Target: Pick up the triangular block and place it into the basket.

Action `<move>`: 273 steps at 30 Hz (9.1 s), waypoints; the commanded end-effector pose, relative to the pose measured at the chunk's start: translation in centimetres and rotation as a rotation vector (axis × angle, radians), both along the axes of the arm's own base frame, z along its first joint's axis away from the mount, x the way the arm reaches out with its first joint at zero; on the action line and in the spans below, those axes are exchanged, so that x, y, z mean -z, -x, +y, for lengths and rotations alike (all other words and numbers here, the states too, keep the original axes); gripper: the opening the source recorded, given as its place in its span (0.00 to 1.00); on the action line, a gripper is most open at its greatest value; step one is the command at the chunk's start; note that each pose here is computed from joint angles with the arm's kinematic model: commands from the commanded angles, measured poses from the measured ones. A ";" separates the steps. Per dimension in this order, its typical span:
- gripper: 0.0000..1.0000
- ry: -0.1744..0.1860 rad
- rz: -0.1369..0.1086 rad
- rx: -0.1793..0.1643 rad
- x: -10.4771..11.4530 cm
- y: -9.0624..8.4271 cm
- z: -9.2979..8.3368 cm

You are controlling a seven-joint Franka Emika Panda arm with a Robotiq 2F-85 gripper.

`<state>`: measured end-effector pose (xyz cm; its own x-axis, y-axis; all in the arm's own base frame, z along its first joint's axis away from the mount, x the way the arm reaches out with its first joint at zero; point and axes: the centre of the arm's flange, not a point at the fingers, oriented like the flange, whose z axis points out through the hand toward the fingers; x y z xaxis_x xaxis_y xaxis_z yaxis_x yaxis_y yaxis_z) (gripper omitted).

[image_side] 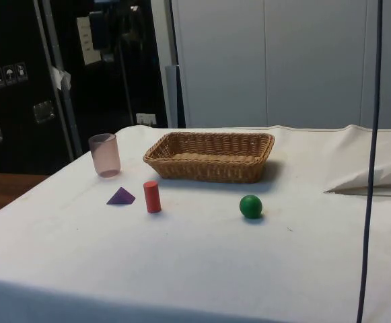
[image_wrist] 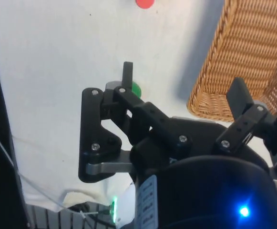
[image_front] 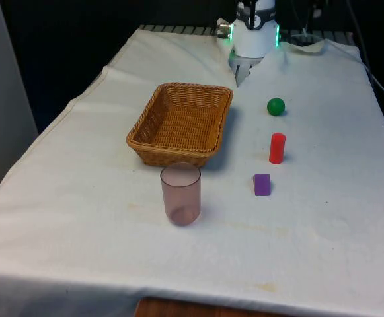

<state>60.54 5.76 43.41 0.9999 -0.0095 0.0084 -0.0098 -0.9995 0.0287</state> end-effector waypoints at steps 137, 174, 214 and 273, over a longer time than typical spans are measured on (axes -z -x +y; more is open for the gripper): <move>0.33 0.078 -0.081 -0.095 22.3 -5.7 -0.2; 0.33 0.075 -0.091 -0.098 11.6 -3.2 -1.1; 0.33 0.100 -0.076 -0.094 14.1 4.5 -12.3; 0.33 0.193 -0.179 -0.102 22.3 6.9 -17.9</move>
<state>53.68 -12.18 21.08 0.9781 0.1097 0.1770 0.0682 -0.9719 0.2252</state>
